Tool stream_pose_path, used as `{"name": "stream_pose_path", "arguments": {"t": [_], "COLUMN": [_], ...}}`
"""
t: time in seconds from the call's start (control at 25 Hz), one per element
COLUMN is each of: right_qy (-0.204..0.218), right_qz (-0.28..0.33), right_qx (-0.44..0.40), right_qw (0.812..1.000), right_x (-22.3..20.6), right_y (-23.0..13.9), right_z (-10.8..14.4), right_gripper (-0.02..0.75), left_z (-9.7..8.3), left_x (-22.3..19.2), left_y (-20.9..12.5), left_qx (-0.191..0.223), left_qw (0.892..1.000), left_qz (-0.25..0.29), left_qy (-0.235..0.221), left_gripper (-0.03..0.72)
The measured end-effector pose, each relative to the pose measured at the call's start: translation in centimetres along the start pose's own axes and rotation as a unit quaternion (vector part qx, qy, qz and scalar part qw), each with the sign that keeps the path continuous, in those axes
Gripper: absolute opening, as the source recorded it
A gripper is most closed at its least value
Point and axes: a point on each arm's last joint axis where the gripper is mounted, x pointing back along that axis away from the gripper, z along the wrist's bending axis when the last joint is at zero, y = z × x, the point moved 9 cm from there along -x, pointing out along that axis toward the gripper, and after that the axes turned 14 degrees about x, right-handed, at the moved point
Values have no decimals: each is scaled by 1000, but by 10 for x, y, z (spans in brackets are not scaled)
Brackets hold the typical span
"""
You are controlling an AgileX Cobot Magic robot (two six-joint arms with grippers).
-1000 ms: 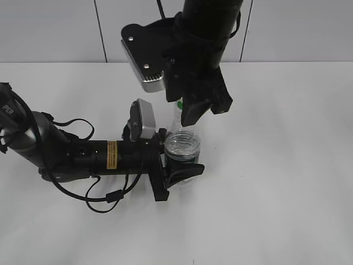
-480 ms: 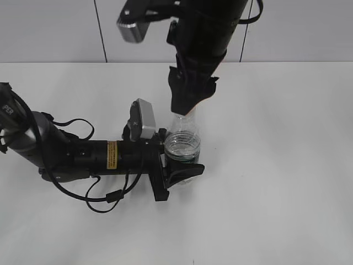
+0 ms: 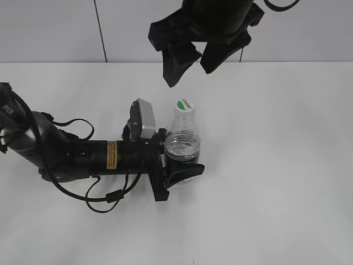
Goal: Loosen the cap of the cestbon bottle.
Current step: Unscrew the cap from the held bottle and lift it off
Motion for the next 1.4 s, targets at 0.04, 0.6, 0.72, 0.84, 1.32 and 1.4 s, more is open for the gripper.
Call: {"name": "stream_pose_path", "arguments": {"t": [0.04,0.6,0.72,0.84,1.32,1.4], "right_qy": [-2,-1,1,1,3,4], "right_qz": [1,47,58,59,72,75], "right_qx": [-9,-37,-38,-37,-32,-29], "right_qw": [1000,998,998,998,997,997], "right_x": [0,-35,-44,-45,-56,-59], "right_y": [0,-11,-13,-13,-16,-17], "right_z": [-1,-5,-5,-5,-6,-6], "right_gripper": [543,543,543,543,543,543], "left_z": [0,0,0,0,0,0], "left_x": [0,0,0,0,0,0], "left_y": [0,0,0,0,0,0], "left_qx": [0,0,0,0,1,1], "left_qw": [1000,1000,1000,1000,1000,1000], "left_qz": [0,0,0,0,0,0], "left_qy": [0,0,0,0,0,0], "left_gripper": [412,412,412,412,412,412]}}
